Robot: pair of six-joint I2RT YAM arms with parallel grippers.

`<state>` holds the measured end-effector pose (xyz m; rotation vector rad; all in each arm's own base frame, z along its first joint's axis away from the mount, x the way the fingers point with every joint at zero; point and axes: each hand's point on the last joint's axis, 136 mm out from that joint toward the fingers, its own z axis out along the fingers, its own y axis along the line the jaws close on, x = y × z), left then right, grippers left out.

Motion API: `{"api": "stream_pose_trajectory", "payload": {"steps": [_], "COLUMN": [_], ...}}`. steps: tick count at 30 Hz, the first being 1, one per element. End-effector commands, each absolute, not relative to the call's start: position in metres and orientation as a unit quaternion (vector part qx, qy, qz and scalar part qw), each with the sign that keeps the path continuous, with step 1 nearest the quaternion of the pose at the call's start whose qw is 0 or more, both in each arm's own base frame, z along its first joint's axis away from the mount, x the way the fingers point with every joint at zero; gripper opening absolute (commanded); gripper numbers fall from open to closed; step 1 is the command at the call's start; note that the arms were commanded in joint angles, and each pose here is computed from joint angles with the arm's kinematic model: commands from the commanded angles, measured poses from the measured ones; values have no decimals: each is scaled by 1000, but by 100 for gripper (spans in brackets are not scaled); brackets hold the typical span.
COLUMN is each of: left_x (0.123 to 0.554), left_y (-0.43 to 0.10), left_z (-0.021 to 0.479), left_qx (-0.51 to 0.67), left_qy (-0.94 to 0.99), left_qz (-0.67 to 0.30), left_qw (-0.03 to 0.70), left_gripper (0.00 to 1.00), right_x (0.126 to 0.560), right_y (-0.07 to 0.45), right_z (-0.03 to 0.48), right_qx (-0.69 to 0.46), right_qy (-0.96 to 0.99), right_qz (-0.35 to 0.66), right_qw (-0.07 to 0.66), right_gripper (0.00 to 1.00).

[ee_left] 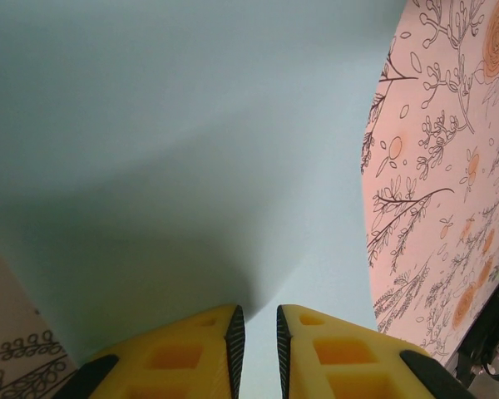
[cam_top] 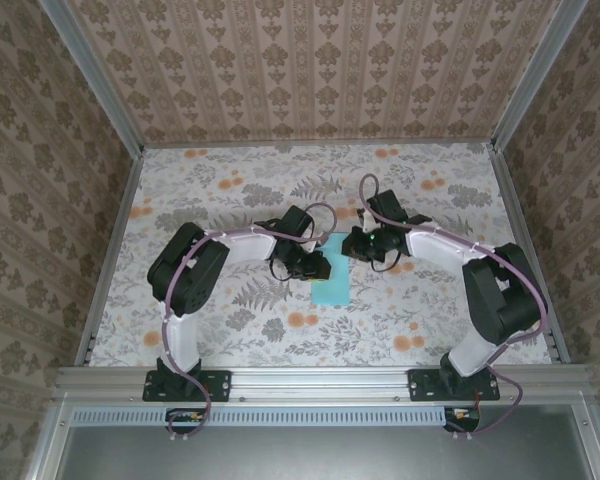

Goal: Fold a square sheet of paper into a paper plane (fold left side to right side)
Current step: Hold the square sheet of paper at the center of the table, then first fold the square sheet of paper in half at the center of the table.

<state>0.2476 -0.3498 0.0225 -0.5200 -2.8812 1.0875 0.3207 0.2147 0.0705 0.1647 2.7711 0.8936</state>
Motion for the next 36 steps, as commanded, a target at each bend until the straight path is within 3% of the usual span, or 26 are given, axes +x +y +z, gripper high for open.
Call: {"api": "stream_pose_trajectory", "payload": {"steps": [1, 15, 23, 36], "left_x": [234, 237, 267, 294], "left_y": [-336, -341, -349, -349], "left_z": [5, 15, 46, 27], "left_qx": [-156, -156, -155, -152], "left_qy": [-936, -934, -922, -918], "left_qz": [314, 322, 354, 365], "left_qw": [31, 22, -16, -21], "left_gripper": [22, 22, 26, 20], "right_x": [283, 254, 245, 243], "right_y": [217, 212, 200, 193], "right_z": [47, 0, -11, -18], "right_qx": [65, 67, 66, 62], "right_qy": [953, 971, 979, 983], "right_qz": [293, 228, 192, 167], "right_qw": [49, -13, -32, -41], "right_gripper": [10, 10, 9, 9]}}
